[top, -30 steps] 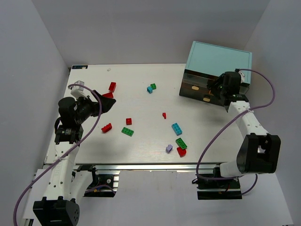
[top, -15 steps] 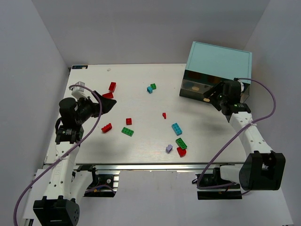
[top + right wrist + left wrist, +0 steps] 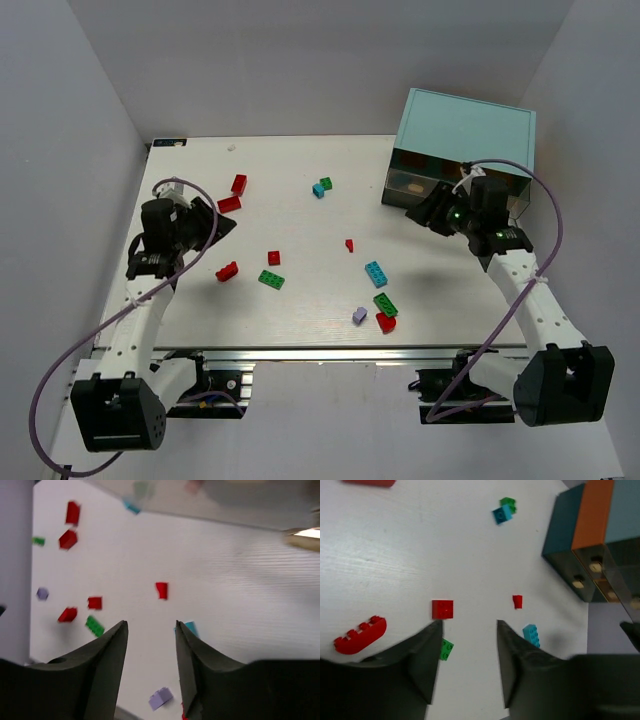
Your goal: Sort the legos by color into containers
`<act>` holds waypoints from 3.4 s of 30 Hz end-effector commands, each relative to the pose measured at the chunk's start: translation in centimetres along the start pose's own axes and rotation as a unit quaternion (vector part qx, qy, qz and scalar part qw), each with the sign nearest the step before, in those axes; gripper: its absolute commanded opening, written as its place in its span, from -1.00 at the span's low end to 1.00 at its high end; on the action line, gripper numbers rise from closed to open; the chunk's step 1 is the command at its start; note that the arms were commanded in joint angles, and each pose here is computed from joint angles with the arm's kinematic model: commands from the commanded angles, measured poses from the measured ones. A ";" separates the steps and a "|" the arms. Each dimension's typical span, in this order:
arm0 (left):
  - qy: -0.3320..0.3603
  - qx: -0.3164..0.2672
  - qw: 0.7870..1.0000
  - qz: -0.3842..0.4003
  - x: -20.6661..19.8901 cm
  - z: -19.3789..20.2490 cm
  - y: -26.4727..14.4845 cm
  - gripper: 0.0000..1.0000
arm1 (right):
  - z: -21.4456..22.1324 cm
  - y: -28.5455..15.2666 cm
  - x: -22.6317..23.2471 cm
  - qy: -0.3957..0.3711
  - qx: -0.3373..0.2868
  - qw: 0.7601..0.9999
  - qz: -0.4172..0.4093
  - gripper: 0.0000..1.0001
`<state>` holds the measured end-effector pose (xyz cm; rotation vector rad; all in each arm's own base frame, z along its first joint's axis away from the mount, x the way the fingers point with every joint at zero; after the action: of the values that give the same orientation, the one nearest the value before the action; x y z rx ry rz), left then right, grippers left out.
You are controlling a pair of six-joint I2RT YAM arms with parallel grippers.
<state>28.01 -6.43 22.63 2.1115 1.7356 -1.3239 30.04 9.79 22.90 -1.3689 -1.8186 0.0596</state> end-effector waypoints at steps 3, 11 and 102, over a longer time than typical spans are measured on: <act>-0.013 0.002 0.993 -0.117 3.4 -0.9 2.0 -0.24 | 2.8 -0.4 5.0 -0.184 0.077 0.961 -0.190 -0.36; -0.069 0.048 0.968 -0.235 6.9 -2.3 7.6 0.09 | 6.8 -1.6 9.6 -0.457 0.139 0.802 -0.358 0.34; 0.020 0.123 0.899 0.420 -35.9 5.1 23.3 -0.63 | -12.5 -6.2 5.8 -0.207 -0.284 0.935 0.050 -1.00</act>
<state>45.92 -43.43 29.90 2.5712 0.5019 -1.3942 33.36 7.15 36.57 -1.9582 -2.2232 -0.0826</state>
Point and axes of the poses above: each gripper's point midway between its finger pads, its own y axis out along the fingers, its own x axis along the line the jaws close on, z = x × y, the point moved 4 cm from there along -y, back along the fingers, and after that the axes turned 1 degree about -y, right-handed, at the moved point
